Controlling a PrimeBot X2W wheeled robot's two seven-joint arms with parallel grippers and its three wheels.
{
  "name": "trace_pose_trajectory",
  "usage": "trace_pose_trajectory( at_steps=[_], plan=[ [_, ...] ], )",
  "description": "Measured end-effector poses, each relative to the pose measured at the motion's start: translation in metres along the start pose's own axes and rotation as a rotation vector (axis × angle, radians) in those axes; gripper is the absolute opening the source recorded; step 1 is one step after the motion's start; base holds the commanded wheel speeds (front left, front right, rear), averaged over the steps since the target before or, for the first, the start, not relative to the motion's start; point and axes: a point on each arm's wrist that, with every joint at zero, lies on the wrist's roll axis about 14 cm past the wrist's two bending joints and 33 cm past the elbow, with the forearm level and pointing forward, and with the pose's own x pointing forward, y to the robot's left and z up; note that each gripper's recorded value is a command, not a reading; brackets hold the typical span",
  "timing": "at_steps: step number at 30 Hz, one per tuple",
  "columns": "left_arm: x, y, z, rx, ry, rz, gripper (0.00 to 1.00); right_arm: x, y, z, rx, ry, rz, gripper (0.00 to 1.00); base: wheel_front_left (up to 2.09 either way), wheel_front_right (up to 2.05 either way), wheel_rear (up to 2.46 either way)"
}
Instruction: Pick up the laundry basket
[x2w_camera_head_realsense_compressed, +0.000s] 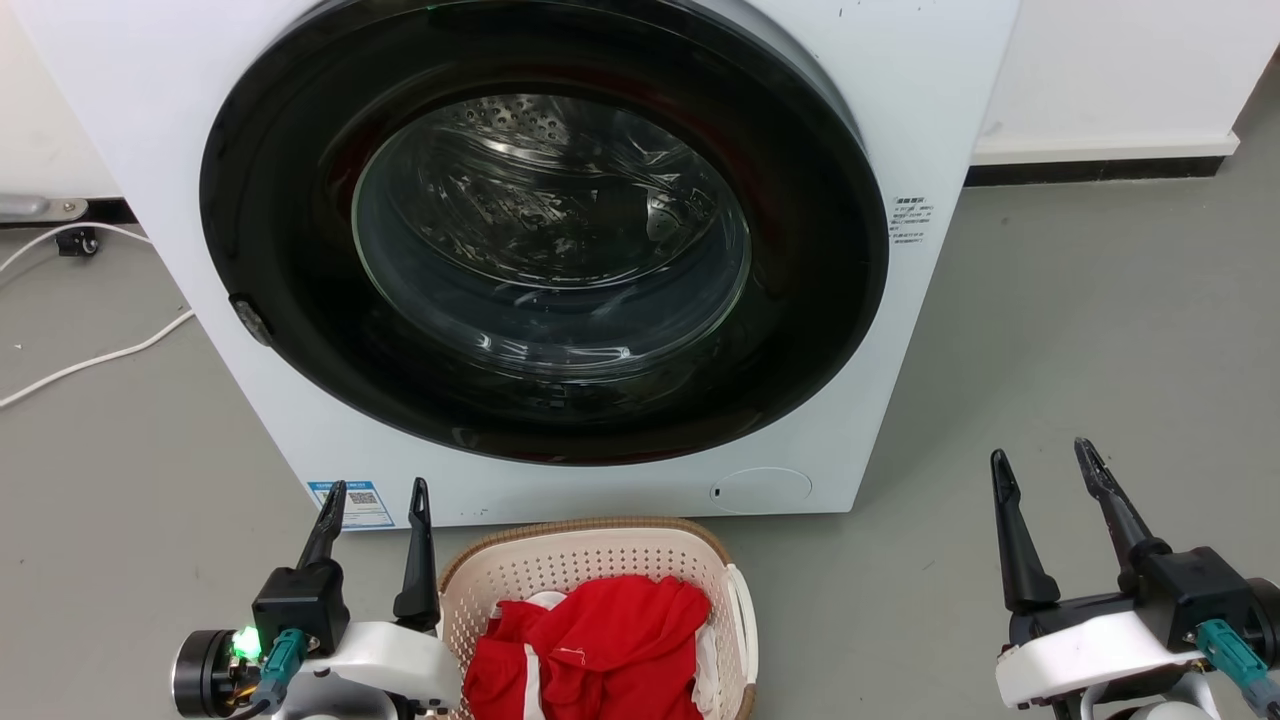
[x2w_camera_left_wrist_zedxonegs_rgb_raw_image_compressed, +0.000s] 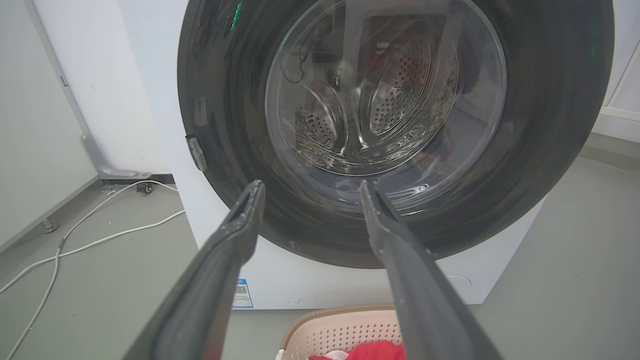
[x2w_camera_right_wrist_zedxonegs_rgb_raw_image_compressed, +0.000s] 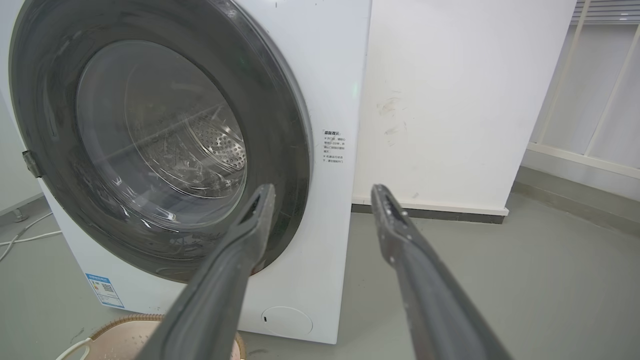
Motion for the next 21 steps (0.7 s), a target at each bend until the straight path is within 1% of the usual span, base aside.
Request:
trace_pose_trajectory(
  at_steps=[15, 21],
  plan=[
    [0.000, -0.001, -0.003, -0.004, 0.011, 0.000, 1.00, -0.001, -0.001, -0.003, 0.003, 0.009, -0.004, 1.00, 0.00, 0.00, 0.00],
    [-0.002, 0.006, -0.015, -0.011, 0.046, 0.018, 1.00, 0.000, 0.004, -0.010, 0.008, 0.029, 0.010, 1.00, 0.00, 0.00, 0.00]
  ],
)
